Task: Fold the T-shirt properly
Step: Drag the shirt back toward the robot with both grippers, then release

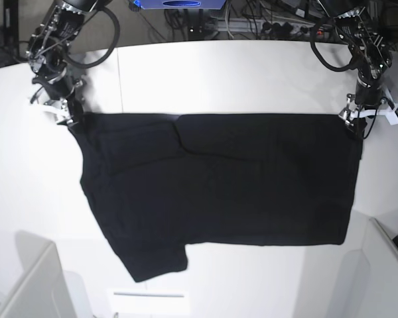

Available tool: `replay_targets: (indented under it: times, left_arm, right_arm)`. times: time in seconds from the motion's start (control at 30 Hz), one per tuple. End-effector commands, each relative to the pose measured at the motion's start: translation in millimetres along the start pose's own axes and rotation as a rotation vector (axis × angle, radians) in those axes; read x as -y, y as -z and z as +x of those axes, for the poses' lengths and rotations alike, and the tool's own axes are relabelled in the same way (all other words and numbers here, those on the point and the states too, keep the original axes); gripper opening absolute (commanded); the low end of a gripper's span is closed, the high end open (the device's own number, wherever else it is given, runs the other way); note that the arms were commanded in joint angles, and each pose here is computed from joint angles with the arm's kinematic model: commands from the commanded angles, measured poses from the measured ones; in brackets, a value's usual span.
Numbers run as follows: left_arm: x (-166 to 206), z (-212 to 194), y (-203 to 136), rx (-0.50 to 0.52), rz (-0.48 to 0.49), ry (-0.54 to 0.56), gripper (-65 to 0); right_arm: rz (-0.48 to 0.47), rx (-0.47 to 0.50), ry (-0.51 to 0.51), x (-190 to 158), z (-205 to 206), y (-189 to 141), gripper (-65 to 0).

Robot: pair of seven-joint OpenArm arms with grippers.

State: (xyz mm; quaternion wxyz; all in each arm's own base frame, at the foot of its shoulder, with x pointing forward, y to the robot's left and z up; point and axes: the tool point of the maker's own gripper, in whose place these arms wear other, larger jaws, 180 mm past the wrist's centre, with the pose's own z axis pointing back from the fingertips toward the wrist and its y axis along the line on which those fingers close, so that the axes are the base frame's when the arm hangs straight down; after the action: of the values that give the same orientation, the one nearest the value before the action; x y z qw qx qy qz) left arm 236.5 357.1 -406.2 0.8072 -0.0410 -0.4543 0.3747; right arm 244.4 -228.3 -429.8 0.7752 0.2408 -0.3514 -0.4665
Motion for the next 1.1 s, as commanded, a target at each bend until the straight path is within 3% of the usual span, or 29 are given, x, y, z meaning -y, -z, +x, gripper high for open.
replay_targets:
  times: [0.0,0.13,0.4,0.5,0.6,0.7,0.73,0.77,0.8,1.07]
  left_arm:
    - [6,16,1,0.042,-0.018,0.006,-11.0]
    - [8,16,7,0.039,-0.020,-0.010,-11.0]
    - [16,-14,21,-0.048,-0.037,-0.003,-12.2]
    - [18,-19,25,-0.076,-0.045,0.025,-22.9]
    - [16,-23,27,-0.085,-0.040,0.016,-42.3]
    - [17,-22,28,-0.086,-0.042,0.013,-62.2]
    - [17,-22,28,-0.086,-0.042,0.013,-65.0]
    - [18,-20,28,-0.082,-0.043,0.018,-65.0]
    - [19,-20,27,-0.082,-0.045,0.021,-65.0]
    - [18,-11,16,-0.061,-0.050,0.070,-65.0]
  right_arm:
    - [0.003,-0.015,-0.022,-4,-2,1,-30.0]
    - [-0.019,-0.031,-0.090,-7,-6,6,-30.2]
    - [-0.020,-0.032,-0.083,-9,-10,8,-30.2]
    - [-0.017,-0.030,-0.083,-10,-10,9,-30.3]
    - [-0.017,-0.029,-0.083,-10,-9,9,-32.7]
    - [-0.025,-0.026,-0.080,-6,-9,10,-47.7]
    - [-0.027,-0.010,-0.079,-4,-6,10,-55.4]
    - [-0.031,0.010,-0.077,-2,-3,9,-63.6]
    - [-0.034,0.019,-0.076,0,-2,9,-65.0]
    - [-0.045,0.025,-0.077,4,-2,6,-65.0]
